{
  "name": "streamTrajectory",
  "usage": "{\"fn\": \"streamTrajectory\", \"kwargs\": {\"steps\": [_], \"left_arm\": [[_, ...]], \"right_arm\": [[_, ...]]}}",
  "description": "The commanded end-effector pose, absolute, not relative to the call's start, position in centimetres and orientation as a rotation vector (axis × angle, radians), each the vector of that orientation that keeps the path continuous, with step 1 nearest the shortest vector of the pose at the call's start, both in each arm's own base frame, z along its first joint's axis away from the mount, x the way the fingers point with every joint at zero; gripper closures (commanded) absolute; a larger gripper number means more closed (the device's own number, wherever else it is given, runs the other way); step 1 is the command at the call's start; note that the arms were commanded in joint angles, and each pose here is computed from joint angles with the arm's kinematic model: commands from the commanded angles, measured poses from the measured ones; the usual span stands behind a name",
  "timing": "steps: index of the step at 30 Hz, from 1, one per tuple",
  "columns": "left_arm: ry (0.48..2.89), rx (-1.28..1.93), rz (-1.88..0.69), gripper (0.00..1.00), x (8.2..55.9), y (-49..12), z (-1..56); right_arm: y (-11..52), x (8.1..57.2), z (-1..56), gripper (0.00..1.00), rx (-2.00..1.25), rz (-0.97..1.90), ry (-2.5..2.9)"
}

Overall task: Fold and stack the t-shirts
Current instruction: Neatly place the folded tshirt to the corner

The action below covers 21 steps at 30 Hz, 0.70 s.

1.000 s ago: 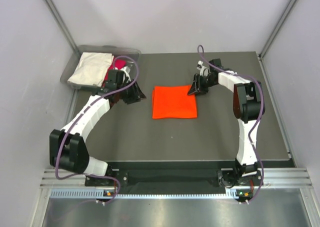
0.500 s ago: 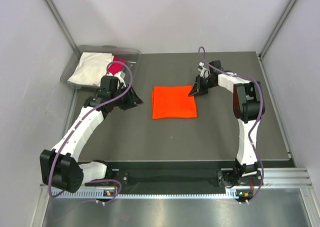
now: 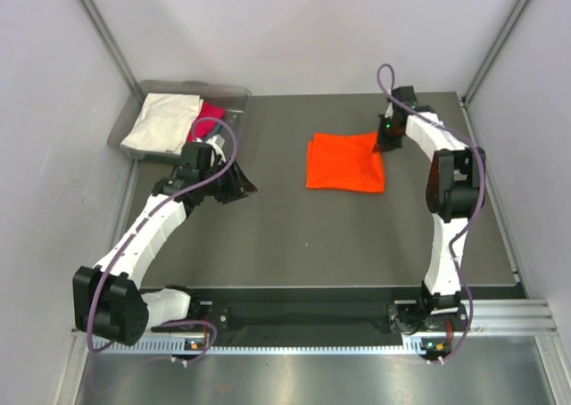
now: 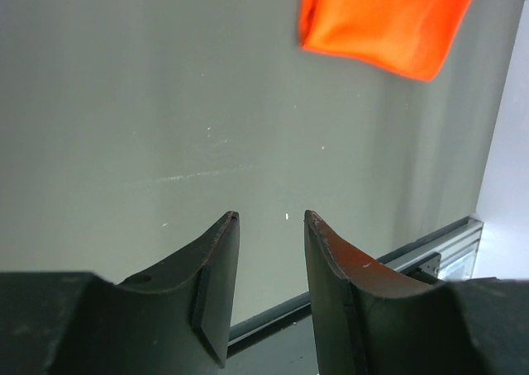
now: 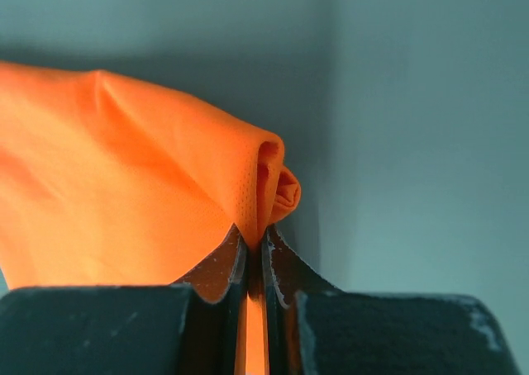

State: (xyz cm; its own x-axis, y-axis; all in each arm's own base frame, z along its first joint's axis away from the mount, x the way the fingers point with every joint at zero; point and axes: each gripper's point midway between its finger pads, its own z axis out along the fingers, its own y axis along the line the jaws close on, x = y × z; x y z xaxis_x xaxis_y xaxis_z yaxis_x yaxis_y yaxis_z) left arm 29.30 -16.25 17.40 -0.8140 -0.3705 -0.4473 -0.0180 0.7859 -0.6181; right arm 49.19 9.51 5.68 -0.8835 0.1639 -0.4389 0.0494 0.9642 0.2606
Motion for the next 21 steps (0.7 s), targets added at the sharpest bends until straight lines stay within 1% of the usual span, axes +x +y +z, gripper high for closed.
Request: {"fn": "streamTrajectory", "kwargs": {"steps": [1, 2, 3, 5, 6, 8, 11, 15, 21], "left_arm": [[2.354, -0.271, -0.887, 0.58, 30.4, -17.1, 18.2], [2.353, -0.267, -0.887, 0.58, 30.6, -17.2, 18.3], [2.362, -0.263, -0.884, 0.58, 30.7, -17.2, 18.1], [2.376, -0.256, -0.873, 0.58, 30.8, -17.2, 17.7], [2.384, -0.253, -0.871, 0.59, 31.1, -17.3, 17.3], [2.399, -0.235, -0.858, 0.59, 31.6, -17.4, 16.5], [2.386, -0.221, -0.85, 0.59, 32.7, -17.6, 15.8], [2.378, -0.237, -0.888, 0.6, 33.5, -18.4, 14.8], [2.42, -0.177, -0.912, 0.61, 33.7, -20.5, 13.8]], "right_arm": [[2.4, 52.6, 9.5, 1.0, 0.261, 0.073, 2.528], [1.4, 53.5, 10.7, 1.0, 0.274, 0.05, 2.497], [-1.5, 53.9, 10.9, 1.0, 0.316, 0.0, 2.481], [-4.3, 55.9, 12.1, 1.0, 0.329, -0.036, 2.418], [-5.3, 57.4, 13.0, 1.0, 0.273, -0.065, 2.375], [-7.4, 58.6, 13.7, 1.0, 0.223, -0.132, 2.34], [-9.3, 61.3, 14.7, 1.0, 0.136, -0.231, 2.27], [-12.3, 63.9, 15.2, 1.0, 0.154, -0.319, 2.177], [-15.4, 65.7, 16.7, 1.0, 0.147, -0.456, 2.065]]}}
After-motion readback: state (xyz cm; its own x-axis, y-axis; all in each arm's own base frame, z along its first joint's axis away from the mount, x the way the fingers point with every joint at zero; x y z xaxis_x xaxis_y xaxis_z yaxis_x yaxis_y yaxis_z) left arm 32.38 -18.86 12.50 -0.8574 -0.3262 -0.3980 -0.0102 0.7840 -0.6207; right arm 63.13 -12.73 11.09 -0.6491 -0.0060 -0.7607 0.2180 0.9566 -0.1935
